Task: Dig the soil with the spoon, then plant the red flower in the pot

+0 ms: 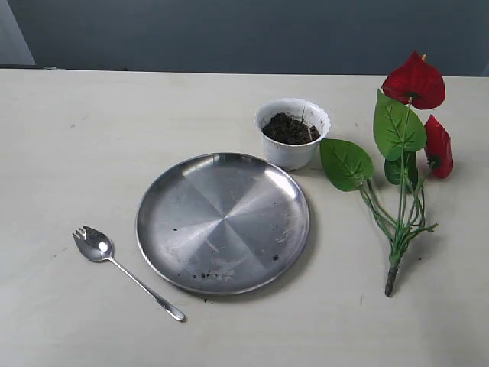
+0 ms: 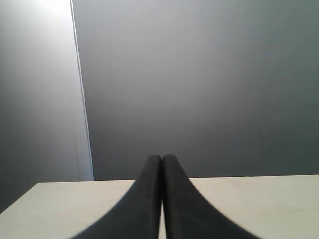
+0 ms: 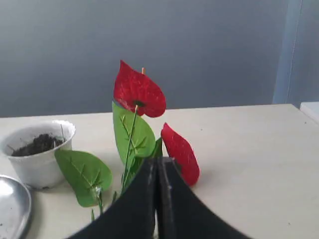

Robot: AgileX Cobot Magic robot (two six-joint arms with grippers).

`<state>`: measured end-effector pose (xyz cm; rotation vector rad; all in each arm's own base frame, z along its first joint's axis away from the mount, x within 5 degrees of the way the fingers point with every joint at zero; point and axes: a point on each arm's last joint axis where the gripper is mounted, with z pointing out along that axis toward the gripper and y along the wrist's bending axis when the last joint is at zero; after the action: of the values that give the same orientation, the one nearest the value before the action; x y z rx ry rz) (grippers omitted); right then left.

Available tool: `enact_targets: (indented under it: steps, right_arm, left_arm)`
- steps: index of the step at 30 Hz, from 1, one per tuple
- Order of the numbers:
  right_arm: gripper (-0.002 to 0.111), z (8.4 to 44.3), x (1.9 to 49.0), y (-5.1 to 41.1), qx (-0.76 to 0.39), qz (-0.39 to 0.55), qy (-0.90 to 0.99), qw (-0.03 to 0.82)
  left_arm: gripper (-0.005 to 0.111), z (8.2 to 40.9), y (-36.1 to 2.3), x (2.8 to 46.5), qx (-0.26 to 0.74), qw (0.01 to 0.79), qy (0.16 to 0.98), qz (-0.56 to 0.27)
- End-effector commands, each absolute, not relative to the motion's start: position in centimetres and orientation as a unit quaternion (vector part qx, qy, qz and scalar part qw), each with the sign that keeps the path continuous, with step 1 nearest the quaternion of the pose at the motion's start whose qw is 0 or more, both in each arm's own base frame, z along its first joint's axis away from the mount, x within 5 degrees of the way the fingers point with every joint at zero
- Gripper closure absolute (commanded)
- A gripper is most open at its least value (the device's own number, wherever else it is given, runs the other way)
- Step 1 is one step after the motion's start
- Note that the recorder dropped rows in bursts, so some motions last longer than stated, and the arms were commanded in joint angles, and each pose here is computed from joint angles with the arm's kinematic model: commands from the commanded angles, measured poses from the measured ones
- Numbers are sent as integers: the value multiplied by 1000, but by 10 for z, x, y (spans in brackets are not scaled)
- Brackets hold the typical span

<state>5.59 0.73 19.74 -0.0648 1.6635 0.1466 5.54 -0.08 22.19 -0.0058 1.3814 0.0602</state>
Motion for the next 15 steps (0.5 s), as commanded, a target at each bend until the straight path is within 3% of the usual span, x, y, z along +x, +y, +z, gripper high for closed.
enact_targets:
  steps: [1,5,8,15]
  right_arm:
    - [109,215,55,8,19,125,668,733]
    - [109,225,54,2,176,276,599,731]
    - [109,225,55,-1,246,336,574,705]
    - [109,229,54,-8,301,366,526,706]
  left_arm:
    - [106,224,-2,55,-3,775,632,20]
    - [106,224,-2,55,-3,775,632,20]
    - [106,224,-2,55,-3,775,632,20]
    - [106,224,-2,55,-3,775,632,20]
